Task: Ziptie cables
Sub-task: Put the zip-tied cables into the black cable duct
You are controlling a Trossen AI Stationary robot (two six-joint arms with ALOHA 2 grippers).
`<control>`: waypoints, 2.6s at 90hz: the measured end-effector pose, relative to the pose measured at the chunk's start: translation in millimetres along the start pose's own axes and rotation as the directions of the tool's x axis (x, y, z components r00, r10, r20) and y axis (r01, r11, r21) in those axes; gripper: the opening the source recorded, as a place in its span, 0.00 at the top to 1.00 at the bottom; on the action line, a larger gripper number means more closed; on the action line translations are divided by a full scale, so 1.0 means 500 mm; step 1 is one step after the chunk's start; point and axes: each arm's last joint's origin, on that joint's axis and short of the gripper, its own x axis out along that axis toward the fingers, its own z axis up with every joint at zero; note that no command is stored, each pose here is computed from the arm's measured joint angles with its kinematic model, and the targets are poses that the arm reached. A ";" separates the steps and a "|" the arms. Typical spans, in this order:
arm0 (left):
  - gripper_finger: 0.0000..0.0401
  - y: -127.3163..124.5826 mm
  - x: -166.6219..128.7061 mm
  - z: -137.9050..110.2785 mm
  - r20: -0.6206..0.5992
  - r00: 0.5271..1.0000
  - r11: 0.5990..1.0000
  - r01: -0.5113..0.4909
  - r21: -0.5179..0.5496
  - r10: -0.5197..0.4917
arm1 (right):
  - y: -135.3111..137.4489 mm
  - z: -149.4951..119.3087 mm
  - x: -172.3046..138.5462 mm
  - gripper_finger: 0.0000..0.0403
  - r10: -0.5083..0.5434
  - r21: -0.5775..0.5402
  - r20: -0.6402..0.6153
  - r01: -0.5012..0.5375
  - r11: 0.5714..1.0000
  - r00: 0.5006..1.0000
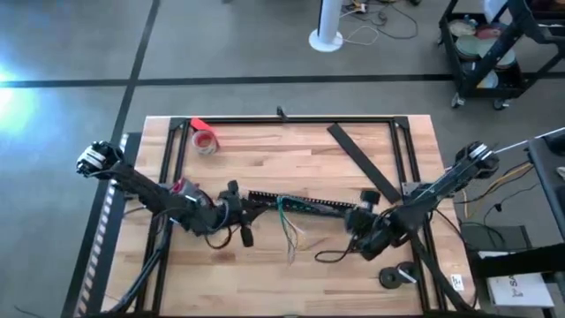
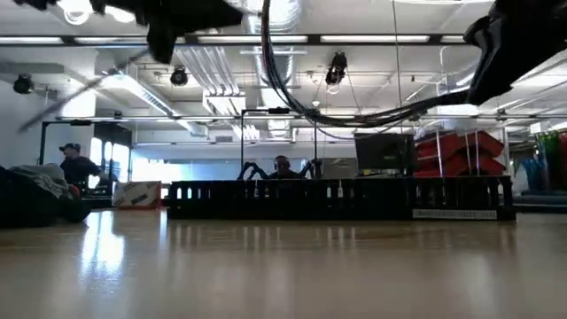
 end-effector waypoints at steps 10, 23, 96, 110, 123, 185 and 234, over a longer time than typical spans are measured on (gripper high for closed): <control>0.99 0.042 0.023 -0.018 -0.058 0.997 0.995 0.043 -0.089 -0.049 | -0.025 -0.014 0.000 0.98 0.000 0.017 -0.010 0.000 1.000 1.000; 0.99 0.075 0.040 -0.027 -0.085 0.996 0.986 0.020 -0.167 -0.034 | -0.030 -0.041 0.030 0.98 0.024 0.048 -0.062 -0.021 0.999 0.998; 0.99 0.031 0.111 -0.072 -0.177 0.983 0.960 0.000 -0.281 -0.052 | -0.030 -0.129 0.117 0.98 0.107 0.072 -0.151 -0.097 0.993 0.983; 0.99 0.022 0.132 -0.065 -0.164 0.986 0.964 -0.022 -0.265 -0.022 | -0.027 -0.140 0.132 0.98 0.134 0.093 -0.126 -0.123 0.988 0.983; 0.99 0.022 0.137 -0.062 -0.140 0.989 0.960 -0.084 -0.267 0.048 | -0.026 -0.144 0.136 0.92 0.144 0.108 -0.127 -0.131 0.985 0.981; 0.99 0.038 0.133 -0.118 -0.217 0.972 0.728 -0.209 -0.653 0.085 | -0.010 -0.032 0.082 0.39 0.046 0.011 0.248 -0.050 0.999 0.968; 0.99 0.042 0.119 -0.141 -0.284 0.942 0.690 -0.327 -0.646 0.181 | 0.019 0.112 0.239 0.51 -0.036 0.028 0.576 0.024 0.999 0.817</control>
